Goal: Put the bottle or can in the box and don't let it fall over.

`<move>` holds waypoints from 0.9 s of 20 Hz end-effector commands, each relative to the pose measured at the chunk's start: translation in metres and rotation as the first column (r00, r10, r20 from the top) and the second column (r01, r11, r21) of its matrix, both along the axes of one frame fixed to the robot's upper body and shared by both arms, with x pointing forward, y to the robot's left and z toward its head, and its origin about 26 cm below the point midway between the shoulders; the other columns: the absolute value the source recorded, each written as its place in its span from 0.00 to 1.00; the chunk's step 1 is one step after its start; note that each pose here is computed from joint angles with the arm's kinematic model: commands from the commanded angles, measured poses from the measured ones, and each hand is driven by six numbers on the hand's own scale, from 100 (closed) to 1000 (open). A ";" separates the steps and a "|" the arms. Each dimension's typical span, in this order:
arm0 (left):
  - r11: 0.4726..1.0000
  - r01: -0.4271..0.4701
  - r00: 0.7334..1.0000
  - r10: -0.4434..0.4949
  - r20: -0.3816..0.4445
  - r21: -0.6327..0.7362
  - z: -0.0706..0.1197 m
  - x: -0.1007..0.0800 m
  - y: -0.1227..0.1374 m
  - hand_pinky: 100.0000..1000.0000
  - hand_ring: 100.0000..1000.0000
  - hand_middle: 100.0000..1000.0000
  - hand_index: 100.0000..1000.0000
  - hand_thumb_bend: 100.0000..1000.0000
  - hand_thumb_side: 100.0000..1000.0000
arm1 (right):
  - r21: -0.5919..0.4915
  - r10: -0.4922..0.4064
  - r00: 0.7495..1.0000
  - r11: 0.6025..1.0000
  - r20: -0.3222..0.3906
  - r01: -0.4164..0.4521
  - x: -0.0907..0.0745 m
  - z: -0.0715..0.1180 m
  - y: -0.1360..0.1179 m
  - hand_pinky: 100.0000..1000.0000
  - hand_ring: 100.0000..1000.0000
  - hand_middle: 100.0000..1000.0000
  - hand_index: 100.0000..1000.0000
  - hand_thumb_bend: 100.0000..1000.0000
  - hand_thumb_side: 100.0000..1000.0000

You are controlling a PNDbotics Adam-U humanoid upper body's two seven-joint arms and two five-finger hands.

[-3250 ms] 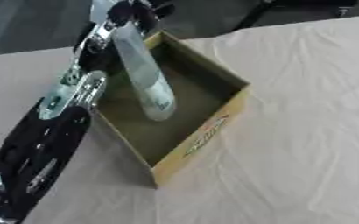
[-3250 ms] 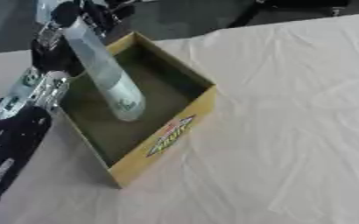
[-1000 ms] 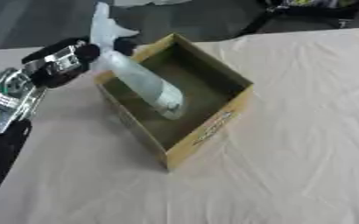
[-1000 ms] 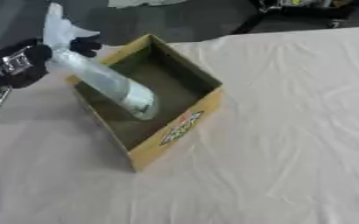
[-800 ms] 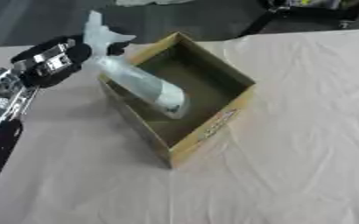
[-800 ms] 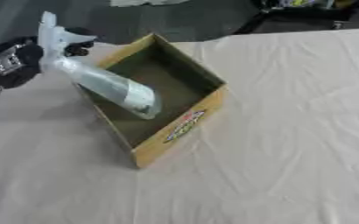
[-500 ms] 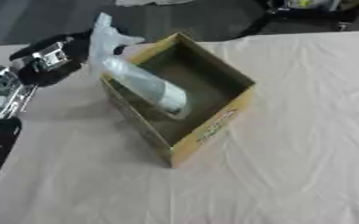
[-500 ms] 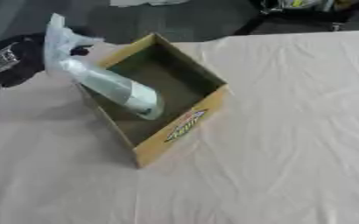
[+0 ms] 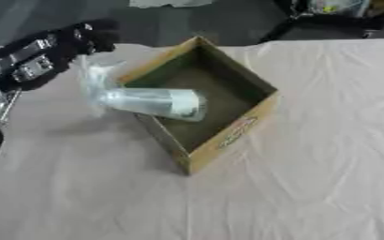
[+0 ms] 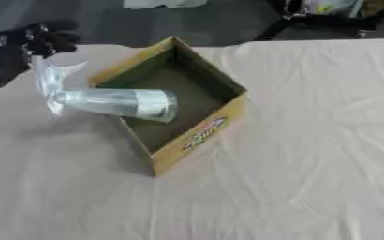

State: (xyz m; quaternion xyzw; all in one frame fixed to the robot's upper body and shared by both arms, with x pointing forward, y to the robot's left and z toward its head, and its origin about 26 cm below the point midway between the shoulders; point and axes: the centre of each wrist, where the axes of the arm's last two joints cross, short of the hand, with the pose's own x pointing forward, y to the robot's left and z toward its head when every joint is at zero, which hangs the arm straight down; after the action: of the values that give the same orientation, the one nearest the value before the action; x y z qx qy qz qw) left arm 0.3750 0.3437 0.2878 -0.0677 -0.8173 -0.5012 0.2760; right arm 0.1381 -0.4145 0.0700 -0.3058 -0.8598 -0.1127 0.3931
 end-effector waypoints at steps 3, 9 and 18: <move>1.000 0.004 0.997 -0.003 0.075 -0.010 0.022 -0.018 0.011 1.00 1.00 1.00 0.85 0.07 0.78 | -0.008 -0.011 1.000 1.000 0.008 0.011 -0.006 0.004 -0.005 0.92 1.00 1.00 0.92 0.00 0.47; 0.999 0.017 0.995 -0.013 0.099 -0.044 0.022 -0.033 0.011 1.00 1.00 1.00 0.86 0.05 0.74 | 0.001 -0.025 1.000 1.000 0.013 0.025 -0.012 0.004 -0.009 0.92 1.00 1.00 0.92 0.00 0.47; 0.994 0.021 0.995 -0.011 0.095 -0.107 0.011 -0.049 0.010 1.00 1.00 1.00 0.86 0.03 0.69 | 0.014 -0.031 0.999 0.999 0.012 0.031 -0.017 0.003 -0.012 0.93 1.00 1.00 0.92 0.00 0.47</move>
State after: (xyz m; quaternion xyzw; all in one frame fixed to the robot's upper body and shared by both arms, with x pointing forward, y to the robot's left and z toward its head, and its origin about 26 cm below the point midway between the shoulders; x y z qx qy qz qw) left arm 0.3336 0.3500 0.2826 -0.0805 -0.8529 -0.4544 0.2443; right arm 0.1226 -0.4227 0.0677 -0.3128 -0.8530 -0.1325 0.3961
